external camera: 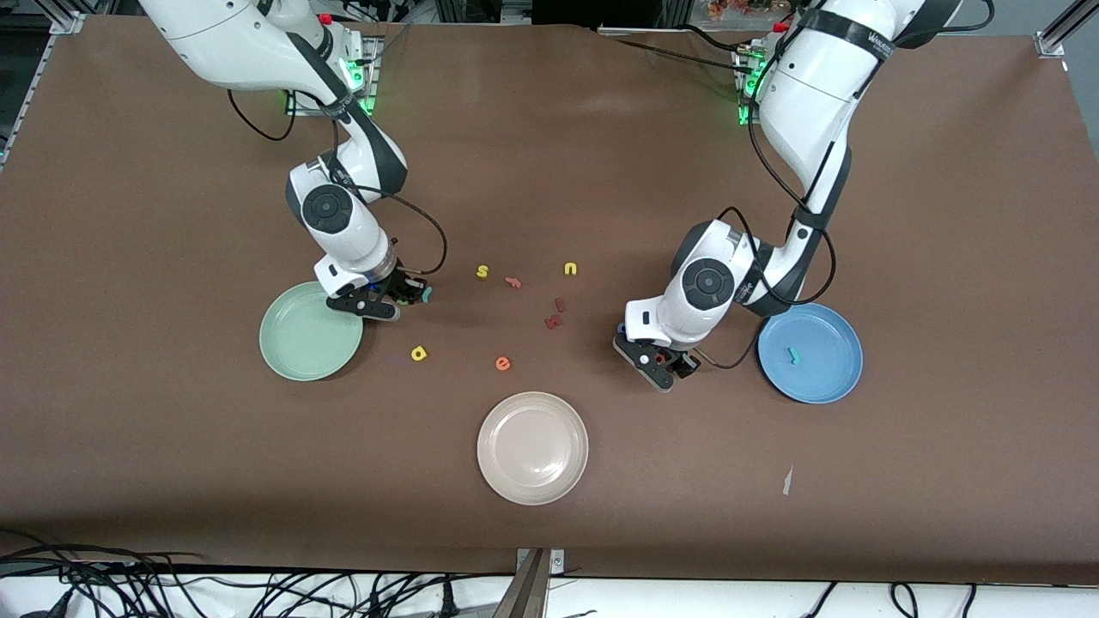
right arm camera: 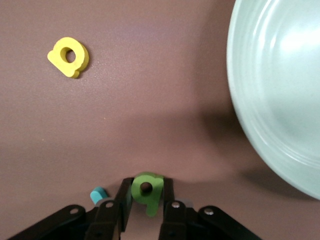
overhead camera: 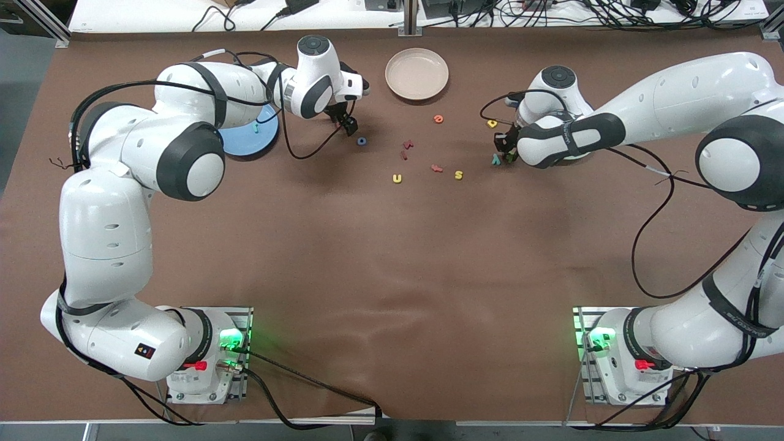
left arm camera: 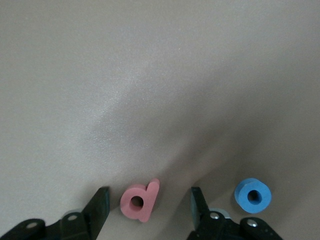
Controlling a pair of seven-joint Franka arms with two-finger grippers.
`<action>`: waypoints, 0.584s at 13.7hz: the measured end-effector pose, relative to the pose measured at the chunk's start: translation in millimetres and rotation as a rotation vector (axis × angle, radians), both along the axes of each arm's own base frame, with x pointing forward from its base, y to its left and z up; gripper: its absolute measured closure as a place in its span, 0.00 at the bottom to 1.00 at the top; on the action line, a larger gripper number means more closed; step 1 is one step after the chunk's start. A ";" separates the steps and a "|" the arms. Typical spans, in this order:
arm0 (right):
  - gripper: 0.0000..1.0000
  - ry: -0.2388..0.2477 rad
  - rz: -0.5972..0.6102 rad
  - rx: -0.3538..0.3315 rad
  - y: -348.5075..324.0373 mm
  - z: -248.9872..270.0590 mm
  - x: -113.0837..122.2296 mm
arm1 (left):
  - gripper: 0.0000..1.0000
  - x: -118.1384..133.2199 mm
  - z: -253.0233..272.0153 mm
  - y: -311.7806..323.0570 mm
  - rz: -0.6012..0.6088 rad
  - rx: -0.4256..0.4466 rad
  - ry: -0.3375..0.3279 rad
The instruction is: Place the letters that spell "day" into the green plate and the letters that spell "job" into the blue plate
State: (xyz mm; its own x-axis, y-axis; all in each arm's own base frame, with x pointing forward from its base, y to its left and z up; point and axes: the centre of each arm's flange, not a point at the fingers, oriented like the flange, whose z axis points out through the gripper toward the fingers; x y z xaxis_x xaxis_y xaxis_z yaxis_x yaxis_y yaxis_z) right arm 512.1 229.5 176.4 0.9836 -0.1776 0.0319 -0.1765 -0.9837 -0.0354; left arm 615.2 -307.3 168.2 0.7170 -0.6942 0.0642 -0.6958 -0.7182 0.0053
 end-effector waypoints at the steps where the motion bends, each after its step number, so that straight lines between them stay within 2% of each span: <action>1: 0.71 0.000 0.000 0.000 0.0 0.0 0.0 | 0.42 0.7 2.2 0.0 0.000 -0.002 -0.004; 2: 0.71 0.000 0.000 0.000 0.0 0.1 0.0 | 0.50 1.0 3.0 0.1 0.000 -0.002 -0.005; 3: 0.71 -0.001 0.000 0.000 -0.1 0.3 0.3 | 0.50 1.1 3.0 0.3 0.000 -0.002 -0.006; 5: 0.71 -0.008 -0.001 -0.010 -5.8 2.5 5.7 | 0.69 1.9 5.0 0.7 0.001 -0.003 -0.009; 8: 0.71 0.012 0.034 -0.061 -22.0 25.8 28.5 | 0.72 11.1 6.2 19.5 0.034 0.004 -0.006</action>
